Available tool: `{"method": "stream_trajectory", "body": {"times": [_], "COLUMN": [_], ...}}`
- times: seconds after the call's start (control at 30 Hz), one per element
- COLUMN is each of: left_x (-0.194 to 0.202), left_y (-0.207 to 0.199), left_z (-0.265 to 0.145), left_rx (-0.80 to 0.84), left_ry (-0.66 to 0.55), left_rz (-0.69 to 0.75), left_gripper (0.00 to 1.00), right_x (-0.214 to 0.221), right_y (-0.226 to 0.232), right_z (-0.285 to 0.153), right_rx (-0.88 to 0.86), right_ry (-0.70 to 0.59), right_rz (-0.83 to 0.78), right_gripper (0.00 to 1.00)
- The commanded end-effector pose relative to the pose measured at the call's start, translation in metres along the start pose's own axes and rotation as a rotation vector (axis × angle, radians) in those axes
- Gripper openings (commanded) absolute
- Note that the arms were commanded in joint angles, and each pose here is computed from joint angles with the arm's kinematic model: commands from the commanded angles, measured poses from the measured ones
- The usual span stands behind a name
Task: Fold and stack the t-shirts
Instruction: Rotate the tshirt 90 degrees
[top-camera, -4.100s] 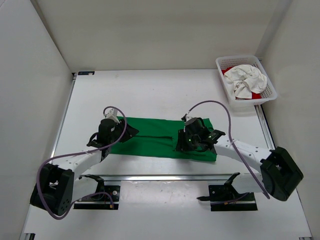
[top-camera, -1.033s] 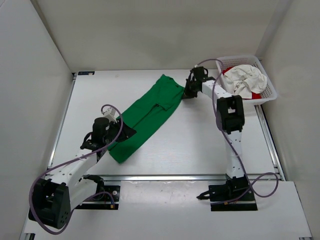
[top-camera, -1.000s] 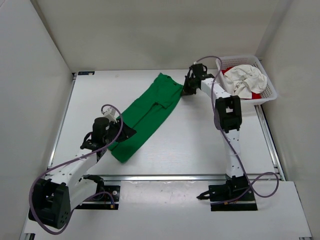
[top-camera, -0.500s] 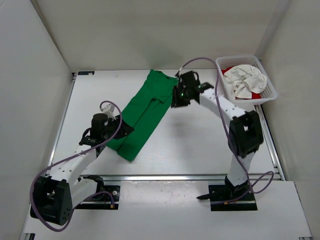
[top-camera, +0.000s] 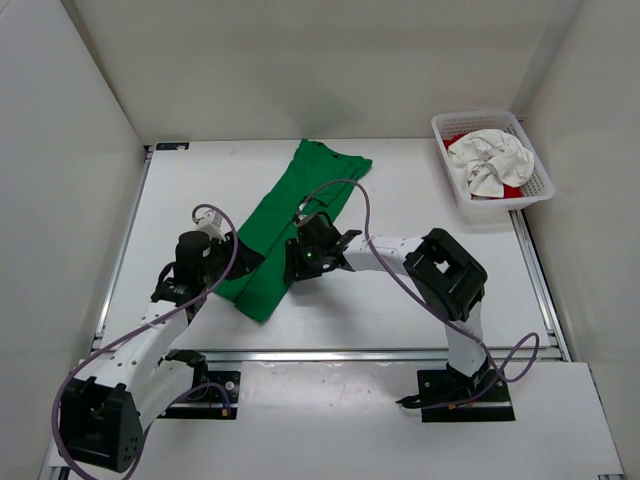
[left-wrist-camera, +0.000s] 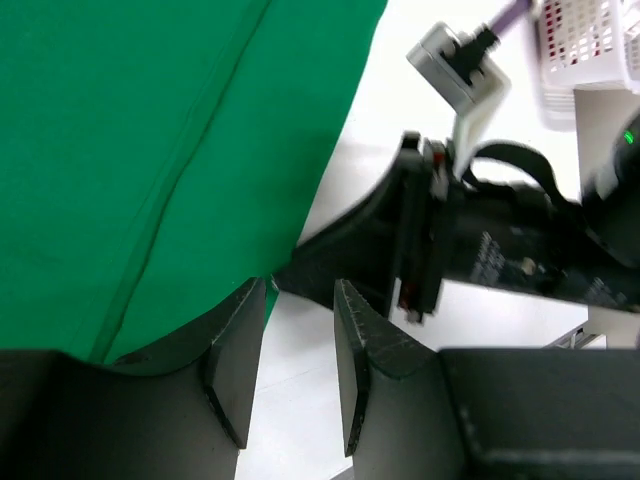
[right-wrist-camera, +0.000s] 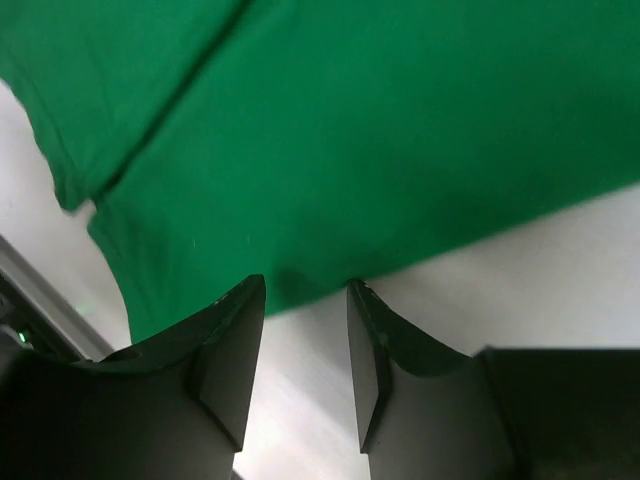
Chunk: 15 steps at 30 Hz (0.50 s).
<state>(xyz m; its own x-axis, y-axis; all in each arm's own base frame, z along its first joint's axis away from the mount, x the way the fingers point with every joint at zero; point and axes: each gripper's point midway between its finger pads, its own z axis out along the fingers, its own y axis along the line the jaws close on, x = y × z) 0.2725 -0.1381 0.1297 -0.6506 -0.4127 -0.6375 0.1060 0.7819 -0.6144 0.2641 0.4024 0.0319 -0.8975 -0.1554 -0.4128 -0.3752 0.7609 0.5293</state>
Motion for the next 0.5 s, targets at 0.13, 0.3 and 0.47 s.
{"method": "stream_trajectory", "body": {"times": [0.13, 0.3, 0.47], "left_x": [0.010, 0.006, 0.012], "left_y": [-0.001, 0.003, 0.009], "left_z": [-0.003, -0.003, -0.001], "left_rx": [0.020, 0.006, -0.018], "left_ry": [0.002, -0.010, 0.007], "left_rz": [0.004, 0.000, 0.012], "left_gripper": [0.45, 0.45, 0.45], "right_x": [-0.005, 0.002, 0.002], "right_y": [-0.027, -0.042, -0.082], "right_z": [0.016, 0.022, -0.021], "right_rx": [0.088, 0.112, 0.167], "right_ry": [-0.031, 0.010, -0.034], "right_rz": [0.103, 0.134, 0.137], "right_gripper": [0.37, 0.02, 0.00]}}
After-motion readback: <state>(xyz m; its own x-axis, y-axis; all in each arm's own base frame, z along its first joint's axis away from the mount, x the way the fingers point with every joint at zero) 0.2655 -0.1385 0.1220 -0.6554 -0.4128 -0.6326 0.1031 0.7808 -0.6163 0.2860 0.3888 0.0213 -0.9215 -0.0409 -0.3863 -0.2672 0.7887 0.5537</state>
